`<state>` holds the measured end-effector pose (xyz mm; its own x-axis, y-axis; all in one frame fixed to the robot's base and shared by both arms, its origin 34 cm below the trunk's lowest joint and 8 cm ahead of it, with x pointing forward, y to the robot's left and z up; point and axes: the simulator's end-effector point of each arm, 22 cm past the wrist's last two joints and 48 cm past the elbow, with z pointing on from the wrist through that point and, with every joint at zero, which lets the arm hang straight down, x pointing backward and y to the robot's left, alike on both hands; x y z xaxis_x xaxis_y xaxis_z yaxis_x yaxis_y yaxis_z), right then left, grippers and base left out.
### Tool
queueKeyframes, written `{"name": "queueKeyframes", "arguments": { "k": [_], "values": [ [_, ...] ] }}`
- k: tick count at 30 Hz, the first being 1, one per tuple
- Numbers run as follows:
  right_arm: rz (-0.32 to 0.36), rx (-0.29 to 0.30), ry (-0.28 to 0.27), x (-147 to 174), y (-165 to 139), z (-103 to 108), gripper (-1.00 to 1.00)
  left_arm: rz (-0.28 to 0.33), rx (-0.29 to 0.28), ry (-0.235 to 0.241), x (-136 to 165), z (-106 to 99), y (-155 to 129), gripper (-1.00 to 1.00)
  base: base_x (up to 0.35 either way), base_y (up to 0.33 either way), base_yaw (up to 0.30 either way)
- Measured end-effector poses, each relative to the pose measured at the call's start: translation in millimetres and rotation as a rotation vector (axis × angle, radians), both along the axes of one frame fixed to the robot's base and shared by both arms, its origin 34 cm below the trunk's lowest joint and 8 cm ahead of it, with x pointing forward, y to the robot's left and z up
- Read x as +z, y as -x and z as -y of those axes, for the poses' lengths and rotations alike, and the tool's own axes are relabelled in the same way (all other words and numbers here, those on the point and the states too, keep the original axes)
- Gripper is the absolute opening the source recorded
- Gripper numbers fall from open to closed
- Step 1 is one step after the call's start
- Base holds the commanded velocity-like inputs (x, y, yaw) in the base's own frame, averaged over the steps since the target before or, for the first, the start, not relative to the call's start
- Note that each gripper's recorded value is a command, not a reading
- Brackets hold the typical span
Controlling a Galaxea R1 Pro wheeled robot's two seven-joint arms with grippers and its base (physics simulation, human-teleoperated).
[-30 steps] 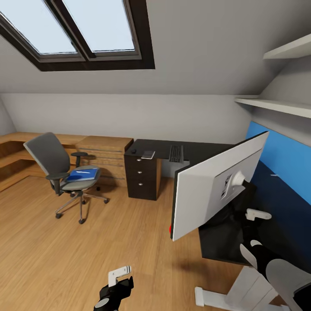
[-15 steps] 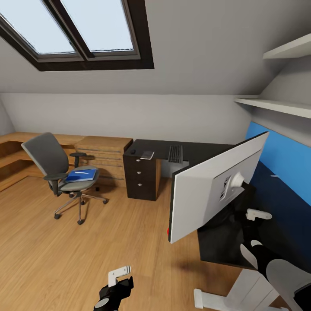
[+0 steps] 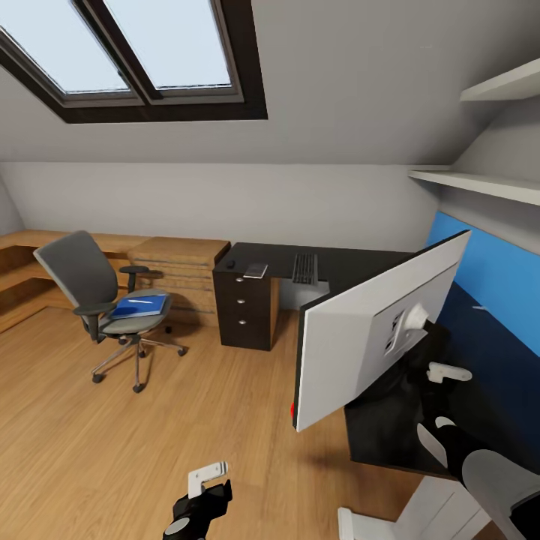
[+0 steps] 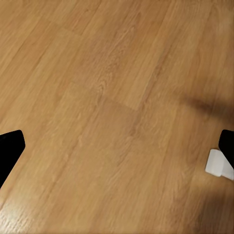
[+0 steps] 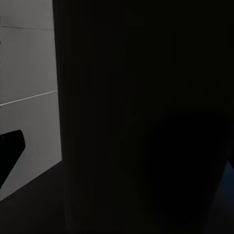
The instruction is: In the bedroom, organize the workspace by keeping the computer under the desk, ensuring the monitor is on the desk, placing the keyboard on the desk next to the monitor, placing the mouse on the desk next to the keyboard, moving the folder from the swivel chair onto the desk next to the mouse, stacking the notebook on top of the folder with the pen on top of the notebook, and positioning the swivel chair next to the desk.
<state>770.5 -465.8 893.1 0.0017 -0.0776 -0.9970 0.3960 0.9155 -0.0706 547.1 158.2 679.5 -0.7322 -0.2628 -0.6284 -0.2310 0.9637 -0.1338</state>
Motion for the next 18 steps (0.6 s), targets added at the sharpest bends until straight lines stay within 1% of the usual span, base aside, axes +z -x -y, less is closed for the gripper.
{"name": "queueKeyframes", "arguments": {
  "k": [1, 4, 18],
  "values": [
    [0.000, 0.000, 0.000, 0.0, 0.0, 0.1, -1.00, 0.000, 0.000, 0.000, 0.0, 0.0, 0.0, 1.00, 0.004, 0.000, 0.000],
    [0.004, -0.011, -0.007, 0.3, 0.8, 2.4, -1.00, 0.000, 0.000, 0.000, 0.0, -0.3, 0.0, 1.00, 0.002, 0.000, 0.000],
    [0.006, -0.005, -0.003, 1.1, 0.6, 1.6, -1.00, 0.001, 0.001, -0.001, 0.2, -0.8, -0.3, 1.00, 0.000, 0.000, 0.000]
  ]
}}
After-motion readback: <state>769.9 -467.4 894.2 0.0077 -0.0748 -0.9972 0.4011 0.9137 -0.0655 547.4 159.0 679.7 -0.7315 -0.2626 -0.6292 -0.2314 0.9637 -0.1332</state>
